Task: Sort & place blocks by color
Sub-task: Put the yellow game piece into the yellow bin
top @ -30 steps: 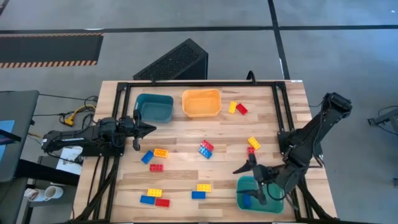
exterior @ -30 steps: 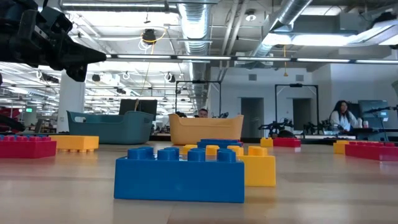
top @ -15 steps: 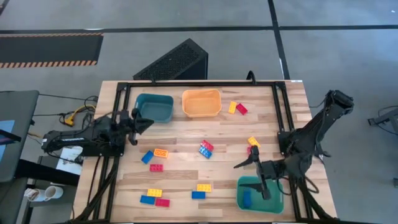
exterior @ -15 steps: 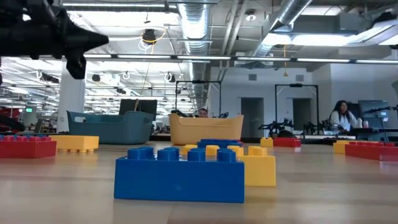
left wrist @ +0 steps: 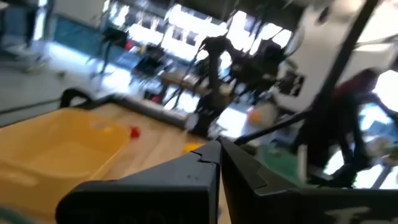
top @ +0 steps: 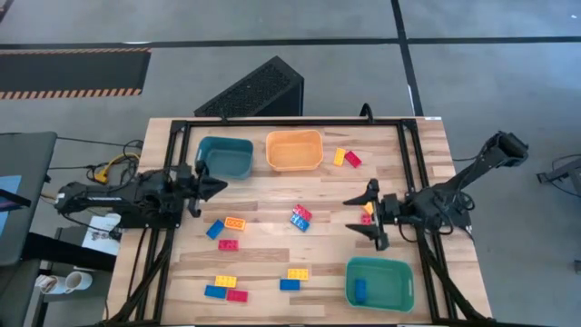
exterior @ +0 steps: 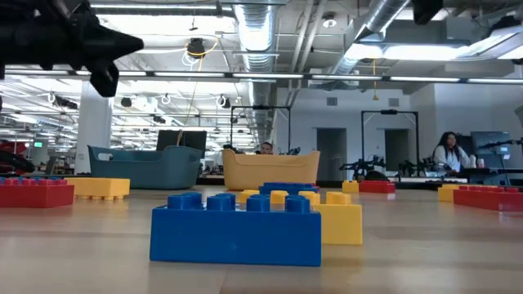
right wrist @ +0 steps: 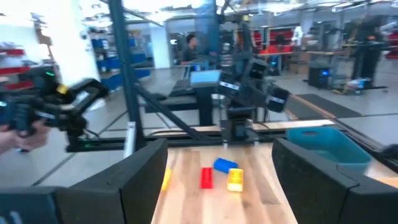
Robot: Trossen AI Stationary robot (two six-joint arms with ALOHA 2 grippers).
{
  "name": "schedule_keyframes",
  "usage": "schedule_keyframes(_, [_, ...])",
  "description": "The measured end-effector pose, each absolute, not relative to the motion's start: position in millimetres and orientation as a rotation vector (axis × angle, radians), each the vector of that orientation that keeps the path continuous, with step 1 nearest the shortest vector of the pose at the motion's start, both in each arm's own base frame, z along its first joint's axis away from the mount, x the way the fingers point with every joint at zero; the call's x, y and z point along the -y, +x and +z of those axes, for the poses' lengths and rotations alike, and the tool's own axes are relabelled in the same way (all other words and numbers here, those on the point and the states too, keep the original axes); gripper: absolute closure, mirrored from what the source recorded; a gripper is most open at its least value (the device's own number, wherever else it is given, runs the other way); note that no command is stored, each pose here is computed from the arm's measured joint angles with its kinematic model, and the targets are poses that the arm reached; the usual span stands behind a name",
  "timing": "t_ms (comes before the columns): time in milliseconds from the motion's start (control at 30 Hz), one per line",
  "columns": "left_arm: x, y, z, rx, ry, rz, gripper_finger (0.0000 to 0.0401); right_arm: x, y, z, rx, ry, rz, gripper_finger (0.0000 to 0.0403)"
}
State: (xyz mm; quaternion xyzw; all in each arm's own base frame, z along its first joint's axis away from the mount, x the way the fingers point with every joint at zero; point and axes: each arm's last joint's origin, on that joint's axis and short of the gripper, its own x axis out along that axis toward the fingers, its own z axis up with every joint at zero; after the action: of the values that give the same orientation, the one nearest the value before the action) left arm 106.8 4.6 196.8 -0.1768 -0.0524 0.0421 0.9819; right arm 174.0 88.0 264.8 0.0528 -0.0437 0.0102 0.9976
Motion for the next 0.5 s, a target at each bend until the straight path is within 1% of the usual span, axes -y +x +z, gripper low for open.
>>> schedule_keyframes(167, [-1.1, 126.6, 228.2, -0.064, -0.306, 0.095, 0.0401, -81.5, 177.5, 262.9, 0.083, 0.087, -0.014, 0.0091])
schedule_keyframes(300, [0.4, 147.4, 236.2, -0.320, -0.265, 0.144, 0.0396, -79.3, 178.4, 262.5, 0.079, 0.055, -0.028, 0.0092])
schedule_keyframes(400, [1.2, 162.2, 231.5, -0.488, -0.258, 0.163, 0.0372, -78.4, 178.5, 261.9, 0.072, 0.041, -0.032, 0.0092])
schedule_keyframes(500, [2.0, 175.4, 226.1, -0.561, -0.261, 0.160, 0.0329, -78.5, 178.6, 260.3, 0.056, 0.035, -0.032, 0.0092])
